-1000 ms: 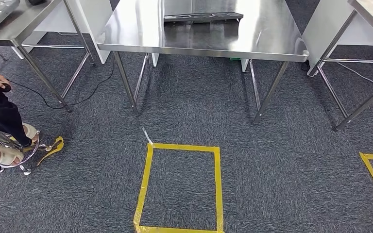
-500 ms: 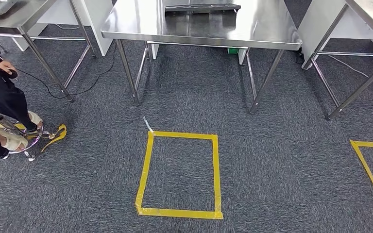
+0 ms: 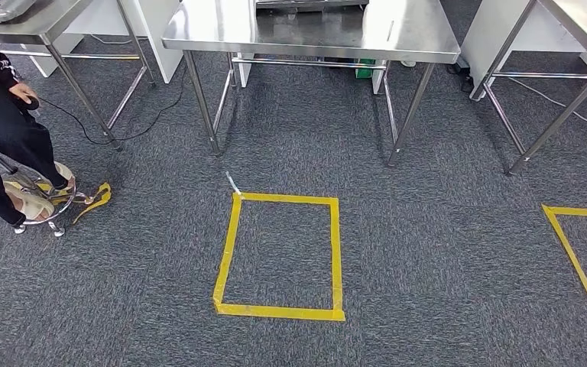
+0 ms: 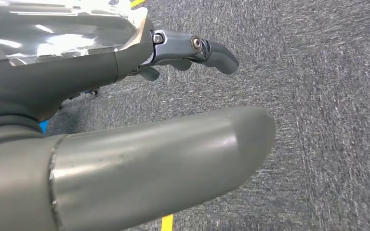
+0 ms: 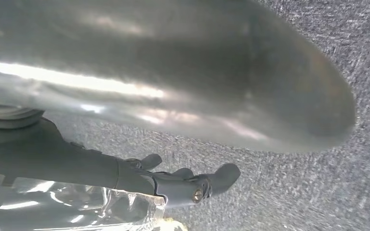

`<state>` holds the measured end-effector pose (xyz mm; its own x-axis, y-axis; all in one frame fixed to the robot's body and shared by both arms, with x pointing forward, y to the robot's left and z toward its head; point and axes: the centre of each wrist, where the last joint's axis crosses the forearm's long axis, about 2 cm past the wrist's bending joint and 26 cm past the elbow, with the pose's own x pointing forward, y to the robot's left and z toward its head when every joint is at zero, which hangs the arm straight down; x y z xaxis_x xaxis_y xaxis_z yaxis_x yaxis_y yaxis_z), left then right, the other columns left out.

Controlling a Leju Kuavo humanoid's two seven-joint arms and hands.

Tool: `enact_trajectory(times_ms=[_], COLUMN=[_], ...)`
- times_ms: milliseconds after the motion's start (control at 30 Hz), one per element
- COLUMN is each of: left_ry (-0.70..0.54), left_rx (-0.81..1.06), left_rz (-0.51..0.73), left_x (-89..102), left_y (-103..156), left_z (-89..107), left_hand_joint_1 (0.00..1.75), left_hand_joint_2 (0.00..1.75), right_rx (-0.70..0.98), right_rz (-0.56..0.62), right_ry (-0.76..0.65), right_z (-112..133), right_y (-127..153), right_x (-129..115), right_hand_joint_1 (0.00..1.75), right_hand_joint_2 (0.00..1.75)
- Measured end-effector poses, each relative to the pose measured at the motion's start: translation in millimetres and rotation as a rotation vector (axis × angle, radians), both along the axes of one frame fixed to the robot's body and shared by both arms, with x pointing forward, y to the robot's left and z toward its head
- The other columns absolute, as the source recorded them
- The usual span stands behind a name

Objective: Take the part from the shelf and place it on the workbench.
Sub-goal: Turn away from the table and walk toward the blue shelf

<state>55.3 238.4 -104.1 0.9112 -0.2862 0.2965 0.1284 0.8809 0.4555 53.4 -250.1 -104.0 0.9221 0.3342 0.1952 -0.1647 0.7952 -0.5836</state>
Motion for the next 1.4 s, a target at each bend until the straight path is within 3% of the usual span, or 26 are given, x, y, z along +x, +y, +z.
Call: enact_trajectory(times_ms=[1400], left_ry=[-0.056], left_rx=[-0.036], left_rz=[0.095], left_x=[-11.6], left_y=[12.7], left_z=[-3.1], left_hand_joint_1=[0.00], left_hand_joint_2=[0.00], right_rx=[0.031], right_rz=[0.054], right_ry=[-0.028], right_z=[-0.2], right_y=[-7.1], right_x=[6.3], right_hand_joint_1=[0.00], right_hand_joint_2=[0.00])
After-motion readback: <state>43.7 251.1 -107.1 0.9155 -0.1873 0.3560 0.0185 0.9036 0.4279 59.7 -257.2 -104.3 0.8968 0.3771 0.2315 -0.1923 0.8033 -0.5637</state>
